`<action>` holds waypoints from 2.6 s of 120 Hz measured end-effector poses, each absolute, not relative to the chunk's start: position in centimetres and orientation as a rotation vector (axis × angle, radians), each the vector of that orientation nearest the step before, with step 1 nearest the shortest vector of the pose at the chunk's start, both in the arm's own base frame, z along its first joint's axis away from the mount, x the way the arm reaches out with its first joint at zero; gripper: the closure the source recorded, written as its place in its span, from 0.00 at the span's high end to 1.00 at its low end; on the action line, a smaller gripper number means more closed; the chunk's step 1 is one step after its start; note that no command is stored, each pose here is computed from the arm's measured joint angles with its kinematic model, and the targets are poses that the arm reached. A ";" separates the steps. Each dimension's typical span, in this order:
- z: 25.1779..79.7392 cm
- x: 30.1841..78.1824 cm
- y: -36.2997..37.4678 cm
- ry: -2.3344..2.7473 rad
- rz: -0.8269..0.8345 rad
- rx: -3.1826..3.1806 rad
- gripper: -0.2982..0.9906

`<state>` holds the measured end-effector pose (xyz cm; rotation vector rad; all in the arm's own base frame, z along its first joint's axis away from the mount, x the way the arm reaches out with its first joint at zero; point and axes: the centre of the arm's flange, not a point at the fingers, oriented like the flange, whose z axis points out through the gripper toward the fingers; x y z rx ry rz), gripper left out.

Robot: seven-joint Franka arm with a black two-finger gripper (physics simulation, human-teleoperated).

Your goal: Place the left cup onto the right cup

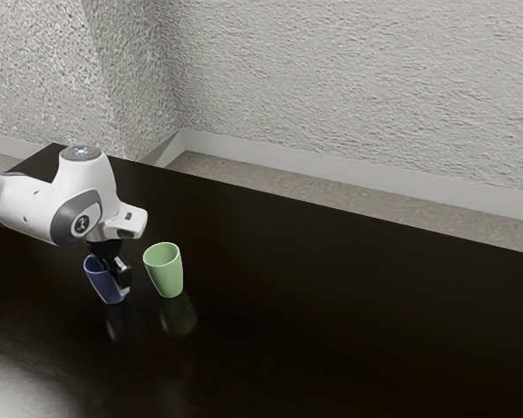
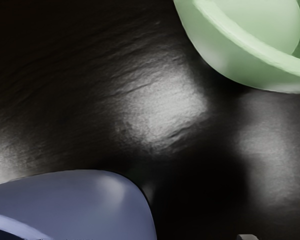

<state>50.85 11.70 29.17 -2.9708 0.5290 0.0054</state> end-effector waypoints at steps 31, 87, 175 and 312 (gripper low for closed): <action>29.3 50.8 12.3 0.525 -0.006 -2.967 0.26; 34.8 51.0 11.4 0.504 -0.054 -2.941 0.18; 43.8 53.1 0.1 0.491 -0.026 -2.911 0.18; 42.6 55.9 -1.9 0.387 -0.027 -2.958 0.17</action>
